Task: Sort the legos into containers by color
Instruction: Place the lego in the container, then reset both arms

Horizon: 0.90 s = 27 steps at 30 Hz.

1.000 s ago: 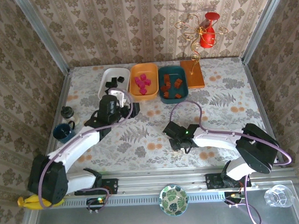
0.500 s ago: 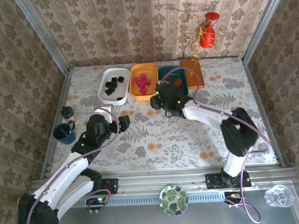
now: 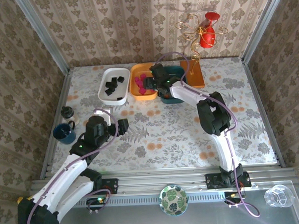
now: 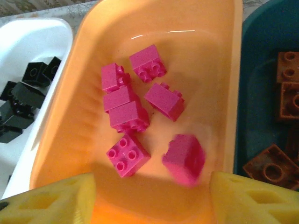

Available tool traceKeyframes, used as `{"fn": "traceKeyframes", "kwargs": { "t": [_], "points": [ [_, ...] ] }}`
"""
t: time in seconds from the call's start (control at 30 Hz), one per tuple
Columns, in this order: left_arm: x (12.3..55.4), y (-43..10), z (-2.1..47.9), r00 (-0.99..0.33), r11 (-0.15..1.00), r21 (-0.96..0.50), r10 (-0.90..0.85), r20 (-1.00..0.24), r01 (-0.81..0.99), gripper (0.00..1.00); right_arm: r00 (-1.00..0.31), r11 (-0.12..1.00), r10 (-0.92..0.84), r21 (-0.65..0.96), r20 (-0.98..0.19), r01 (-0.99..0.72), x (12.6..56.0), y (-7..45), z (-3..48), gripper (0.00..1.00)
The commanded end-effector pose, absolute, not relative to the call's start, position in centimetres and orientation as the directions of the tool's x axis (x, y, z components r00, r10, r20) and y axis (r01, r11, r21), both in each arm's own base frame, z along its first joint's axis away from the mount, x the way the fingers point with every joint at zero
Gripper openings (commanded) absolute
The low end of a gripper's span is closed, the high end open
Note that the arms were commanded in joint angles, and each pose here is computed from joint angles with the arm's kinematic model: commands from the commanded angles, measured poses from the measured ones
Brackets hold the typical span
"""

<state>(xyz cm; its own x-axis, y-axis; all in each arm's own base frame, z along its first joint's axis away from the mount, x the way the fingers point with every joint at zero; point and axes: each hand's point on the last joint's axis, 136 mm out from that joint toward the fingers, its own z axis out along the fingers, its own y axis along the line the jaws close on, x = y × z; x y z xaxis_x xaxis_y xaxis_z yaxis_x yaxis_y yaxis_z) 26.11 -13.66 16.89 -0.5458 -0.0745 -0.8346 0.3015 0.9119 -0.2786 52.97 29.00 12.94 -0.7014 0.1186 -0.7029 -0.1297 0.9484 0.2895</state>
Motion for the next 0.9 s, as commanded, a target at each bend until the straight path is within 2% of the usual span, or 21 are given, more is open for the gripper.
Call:
{"fn": "traceKeyframes", "kwargs": {
  "t": [0.0,0.13,0.33,0.5,0.73,0.87],
  "points": [
    [26.7,-12.6,18.0,-0.494,0.929,-0.237,-0.070,-0.867,0.285,0.90,-0.645,0.938,0.085,0.279,-0.759,-0.205,49.8,27.9,19.0,0.72],
    [27.7,-10.4,18.8,-0.434,0.956,-0.202,-0.093,-0.896,0.212,0.93,-0.575,0.964,0.043,0.185,-0.817,-0.190,45.4,23.3,20.8,0.77],
    [29.5,-6.1,19.7,-0.324,0.993,-0.106,-0.084,-0.942,0.051,1.00,-0.492,0.992,-0.048,-0.098,-0.869,0.077,40.0,11.7,20.7,0.90],
    [31.6,-1.2,20.3,-0.259,0.992,-0.002,-0.036,-0.965,-0.130,1.00,-0.428,0.946,-0.040,-0.172,-0.903,0.275,37.1,4.6,20.5,1.00],
    [33.7,2.0,16.1,-0.366,0.986,0.049,-0.013,-0.931,-0.161,1.00,-0.370,0.886,0.011,-0.163,-0.929,0.435,34.4,-1.5,18.0,1.00],
    [34.6,1.7,14.5,-0.331,0.993,0.016,-0.025,-0.943,-0.120,1.00,-0.347,0.892,0.022,-0.138,-0.938,0.430,33.7,-2.5,16.4,1.00]
  ]
}}
